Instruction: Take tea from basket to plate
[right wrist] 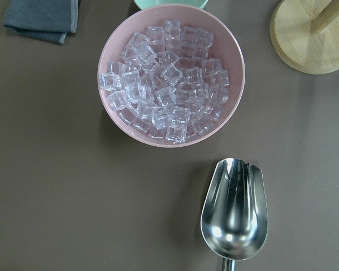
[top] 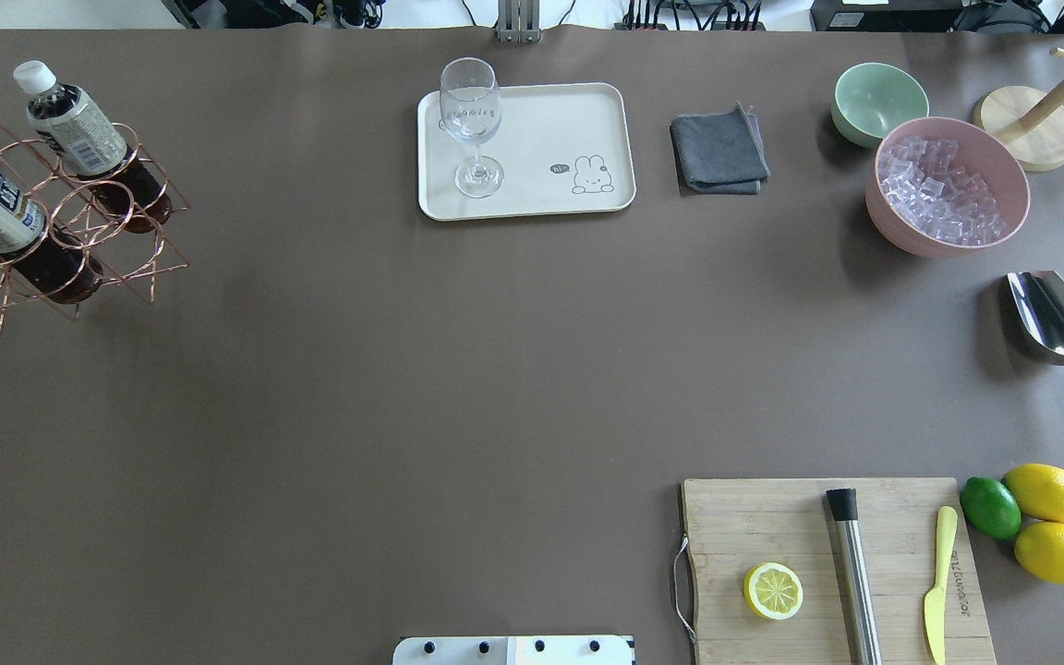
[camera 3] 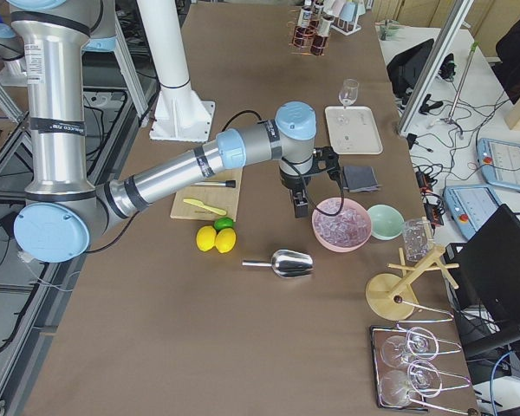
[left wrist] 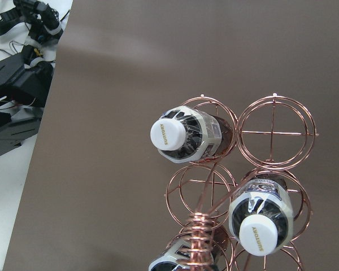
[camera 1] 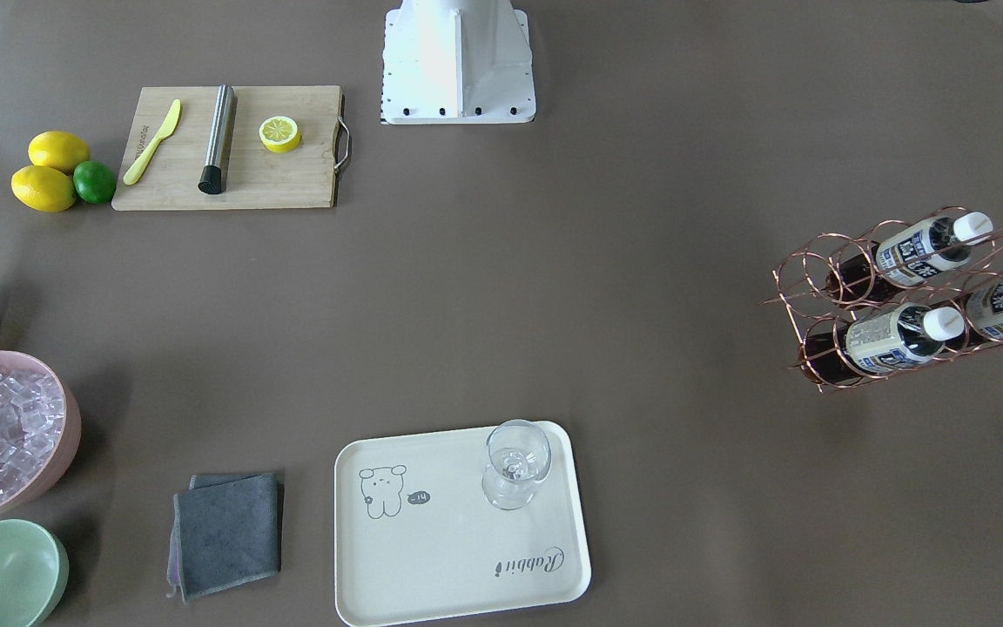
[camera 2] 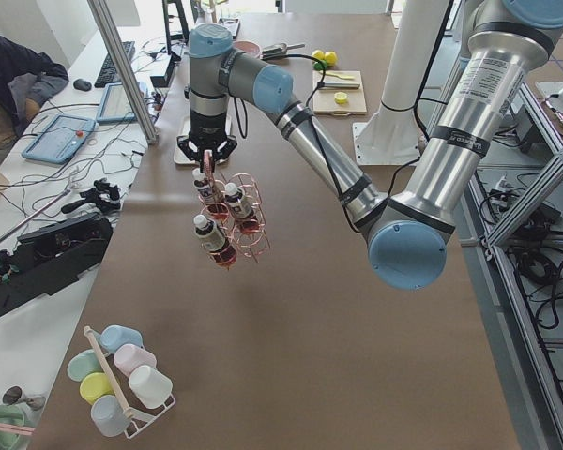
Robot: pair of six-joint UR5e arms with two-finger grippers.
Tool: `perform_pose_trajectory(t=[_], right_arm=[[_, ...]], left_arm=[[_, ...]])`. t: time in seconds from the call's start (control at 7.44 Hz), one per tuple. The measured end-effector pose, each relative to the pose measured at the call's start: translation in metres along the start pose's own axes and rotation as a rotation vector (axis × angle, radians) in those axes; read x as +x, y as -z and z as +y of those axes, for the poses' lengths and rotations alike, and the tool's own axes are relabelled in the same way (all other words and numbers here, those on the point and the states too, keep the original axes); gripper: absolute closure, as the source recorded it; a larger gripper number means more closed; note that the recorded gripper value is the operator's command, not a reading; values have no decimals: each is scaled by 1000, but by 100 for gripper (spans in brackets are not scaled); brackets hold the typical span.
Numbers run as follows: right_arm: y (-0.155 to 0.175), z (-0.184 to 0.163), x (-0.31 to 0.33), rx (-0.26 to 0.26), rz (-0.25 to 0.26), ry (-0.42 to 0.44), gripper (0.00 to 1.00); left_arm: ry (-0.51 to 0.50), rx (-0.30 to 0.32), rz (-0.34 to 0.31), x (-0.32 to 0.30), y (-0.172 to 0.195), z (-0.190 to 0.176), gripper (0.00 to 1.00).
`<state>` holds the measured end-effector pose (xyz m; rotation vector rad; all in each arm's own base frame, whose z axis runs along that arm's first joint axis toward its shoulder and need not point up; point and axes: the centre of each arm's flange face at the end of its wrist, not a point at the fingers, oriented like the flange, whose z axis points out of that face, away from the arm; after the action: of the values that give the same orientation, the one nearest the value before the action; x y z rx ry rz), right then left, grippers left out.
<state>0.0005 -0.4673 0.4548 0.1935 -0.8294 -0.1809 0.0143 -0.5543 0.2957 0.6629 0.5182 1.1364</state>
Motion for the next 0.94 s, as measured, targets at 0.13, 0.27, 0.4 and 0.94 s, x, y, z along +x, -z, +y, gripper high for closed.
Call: perform_pose_trajectory(t=[0.13,0.27,0.4,0.94], right_arm=[[-1,-2,-3,6,3,12,0],[0,-3,-6,12,2,7,0],[2,-6,-10,34,0,1,0],[-17,-24,-62,143,-6,17,0]], left_arm=[[-14,30,26,6,-3,-16,100],[-36,49,39,10,-3,-31,100],[-71,72,41,14,0,-48,100],[-170,204,34,59,-1,-139,100]])
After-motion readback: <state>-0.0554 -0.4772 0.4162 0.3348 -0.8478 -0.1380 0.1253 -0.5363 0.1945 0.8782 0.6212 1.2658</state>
